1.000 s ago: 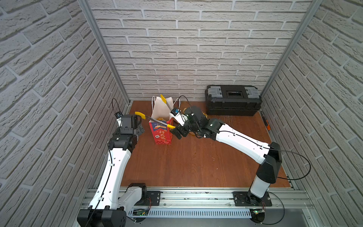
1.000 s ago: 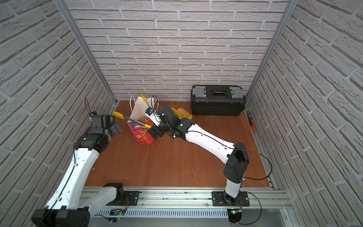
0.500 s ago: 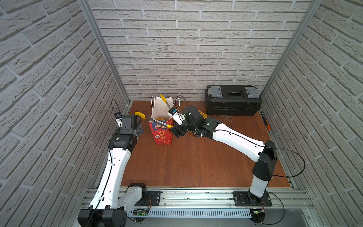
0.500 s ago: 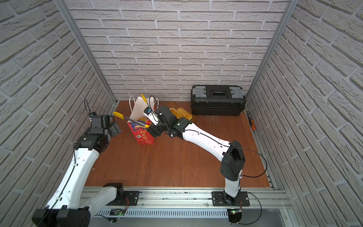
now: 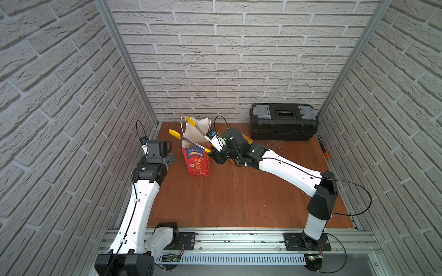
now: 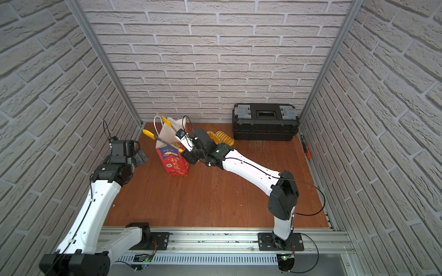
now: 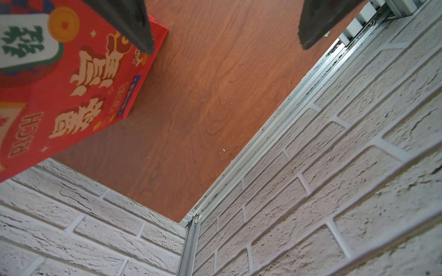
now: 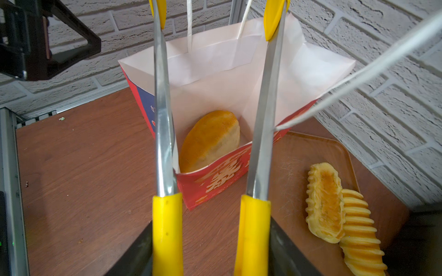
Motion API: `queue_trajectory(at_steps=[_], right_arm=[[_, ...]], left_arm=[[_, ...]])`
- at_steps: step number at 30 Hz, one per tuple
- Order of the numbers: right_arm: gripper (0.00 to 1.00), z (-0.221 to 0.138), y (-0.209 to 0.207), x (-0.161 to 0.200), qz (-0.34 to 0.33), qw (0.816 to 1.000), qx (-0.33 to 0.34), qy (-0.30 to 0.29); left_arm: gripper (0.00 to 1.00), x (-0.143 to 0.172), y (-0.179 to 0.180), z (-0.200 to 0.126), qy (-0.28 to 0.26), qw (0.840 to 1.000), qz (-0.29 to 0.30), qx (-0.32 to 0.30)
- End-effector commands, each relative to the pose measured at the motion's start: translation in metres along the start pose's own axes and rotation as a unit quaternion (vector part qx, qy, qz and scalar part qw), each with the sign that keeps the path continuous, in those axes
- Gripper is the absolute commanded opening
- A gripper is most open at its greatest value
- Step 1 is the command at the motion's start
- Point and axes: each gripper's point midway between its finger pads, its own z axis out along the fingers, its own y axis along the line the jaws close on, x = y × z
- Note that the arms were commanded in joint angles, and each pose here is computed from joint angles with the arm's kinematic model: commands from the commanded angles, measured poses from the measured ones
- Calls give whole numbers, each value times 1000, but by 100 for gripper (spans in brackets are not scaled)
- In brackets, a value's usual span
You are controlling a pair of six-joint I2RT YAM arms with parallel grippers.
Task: Pack bread into a paper bag
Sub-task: Pick up the fake bread from the plate.
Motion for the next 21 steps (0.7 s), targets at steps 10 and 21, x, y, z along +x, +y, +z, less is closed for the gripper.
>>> queue_trajectory(at_steps=[10, 21], right_arm=[[61, -69, 6, -54, 6, 992, -28, -124], [62, -131, 5, -73, 7, 978, -27, -205]], left_arm=[[96, -9, -1, -3, -12, 1000, -10, 6], [96, -13, -1, -7, -14, 1000, -11, 8]])
